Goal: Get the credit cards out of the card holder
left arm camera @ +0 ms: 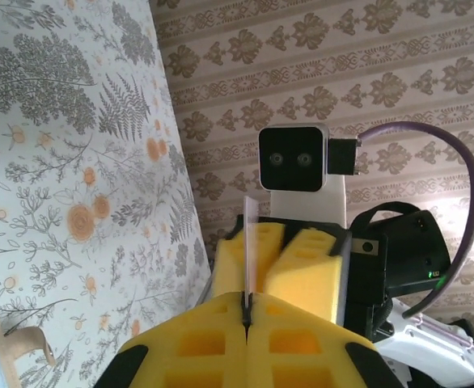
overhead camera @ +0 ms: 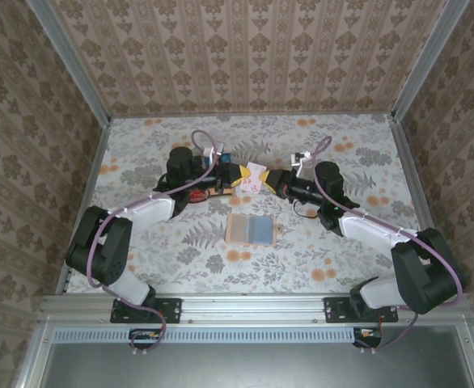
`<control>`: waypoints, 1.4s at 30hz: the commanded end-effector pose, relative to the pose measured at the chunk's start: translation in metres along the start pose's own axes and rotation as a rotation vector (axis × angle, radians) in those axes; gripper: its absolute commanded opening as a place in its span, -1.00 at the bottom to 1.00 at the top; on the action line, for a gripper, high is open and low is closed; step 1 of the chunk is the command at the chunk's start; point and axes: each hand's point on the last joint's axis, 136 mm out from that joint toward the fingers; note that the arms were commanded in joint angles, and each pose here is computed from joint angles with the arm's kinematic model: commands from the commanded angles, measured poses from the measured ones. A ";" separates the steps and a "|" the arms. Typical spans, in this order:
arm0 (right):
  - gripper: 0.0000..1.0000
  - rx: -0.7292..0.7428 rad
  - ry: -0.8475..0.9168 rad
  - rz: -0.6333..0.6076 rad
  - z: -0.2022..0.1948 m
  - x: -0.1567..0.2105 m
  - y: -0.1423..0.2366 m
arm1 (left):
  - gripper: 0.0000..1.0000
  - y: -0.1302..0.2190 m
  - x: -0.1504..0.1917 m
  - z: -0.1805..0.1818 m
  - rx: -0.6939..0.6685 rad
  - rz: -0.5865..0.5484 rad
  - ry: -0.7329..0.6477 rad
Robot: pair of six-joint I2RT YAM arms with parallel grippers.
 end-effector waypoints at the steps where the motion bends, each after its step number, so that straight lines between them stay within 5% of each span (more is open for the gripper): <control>1: -0.23 0.055 0.032 -0.041 -0.004 -0.007 0.005 | -1.00 0.013 -0.006 -0.010 -0.054 0.008 -0.123; 6: 0.44 0.231 0.085 -0.099 -0.028 -0.010 0.022 | -1.00 0.040 -0.004 -0.001 -0.306 0.098 -0.316; 11: 0.71 0.318 0.145 -0.128 -0.038 -0.011 0.037 | -1.00 0.068 -0.019 -0.005 -0.437 0.147 -0.479; 17: 0.81 0.456 0.166 -0.161 -0.059 -0.017 0.049 | -1.00 0.082 -0.039 -0.020 -0.504 0.231 -0.722; 25: 0.83 0.619 0.187 -0.179 -0.088 -0.021 0.063 | -1.00 0.100 -0.068 0.025 -0.697 0.406 -0.884; 33: 0.92 0.638 0.185 -0.168 -0.097 -0.021 0.062 | -1.00 0.088 -0.069 0.061 -0.589 0.622 -1.176; 42: 0.99 0.639 0.151 -0.152 -0.104 -0.018 0.059 | -1.00 0.080 -0.050 0.105 -0.489 0.877 -1.331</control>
Point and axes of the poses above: each hand's point on the last joint's axis, 136 mm out from that joint toward the fingers, its own y axis back along the fingers, its own z axis along the line the jaws close on, x = y × z, and after that the axes turned 14 degrees about -y, right-handed
